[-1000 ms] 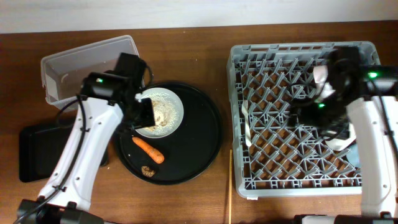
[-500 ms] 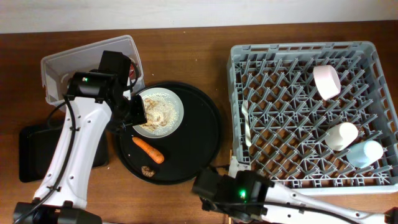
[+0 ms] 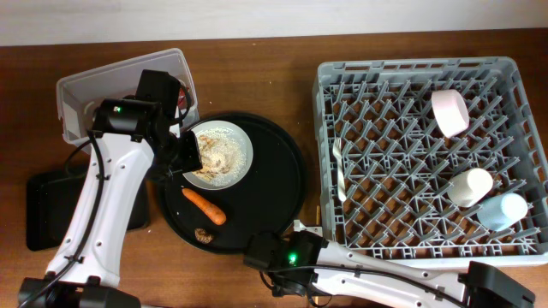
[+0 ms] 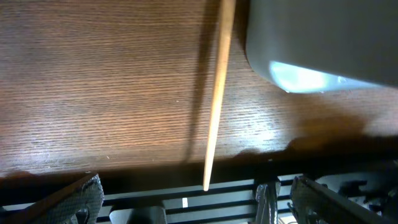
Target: Sort waste into correct bins and load items into the dishwasher rack
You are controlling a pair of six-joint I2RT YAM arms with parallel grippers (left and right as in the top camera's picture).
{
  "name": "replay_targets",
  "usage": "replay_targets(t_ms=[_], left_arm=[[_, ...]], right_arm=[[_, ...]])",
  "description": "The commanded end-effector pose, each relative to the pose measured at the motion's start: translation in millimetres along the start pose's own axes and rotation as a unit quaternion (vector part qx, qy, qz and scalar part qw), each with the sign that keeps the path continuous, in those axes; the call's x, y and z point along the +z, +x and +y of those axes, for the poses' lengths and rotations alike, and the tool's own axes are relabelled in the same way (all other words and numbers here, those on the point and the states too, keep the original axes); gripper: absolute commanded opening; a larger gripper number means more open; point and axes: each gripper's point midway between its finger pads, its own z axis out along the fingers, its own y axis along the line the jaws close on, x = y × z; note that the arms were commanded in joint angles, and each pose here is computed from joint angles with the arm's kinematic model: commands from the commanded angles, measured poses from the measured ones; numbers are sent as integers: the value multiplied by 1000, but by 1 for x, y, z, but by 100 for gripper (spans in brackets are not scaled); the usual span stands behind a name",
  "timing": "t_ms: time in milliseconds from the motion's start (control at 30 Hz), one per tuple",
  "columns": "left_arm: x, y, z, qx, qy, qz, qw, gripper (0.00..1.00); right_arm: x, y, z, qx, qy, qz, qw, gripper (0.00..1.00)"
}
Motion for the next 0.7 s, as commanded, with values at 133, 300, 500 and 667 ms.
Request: replay_targets(t_ms=[133,300,500,667], left_arm=[[-6,0,1,6,5,-10,1000,54],[-6,1,1,6,5,-8,1000,54],[-6,-1,0,6,6,-11,1000,54],[-6,-1,0,6,5,-11,1000,54]], right_arm=[[25,-6,-9,-8,8,-4,1000,99],[38,-23,0,-44,-6,5,999,99],[45,-25,22,-27,-53,32,998,99],[64,-32,16,18,-20,41,999,99]])
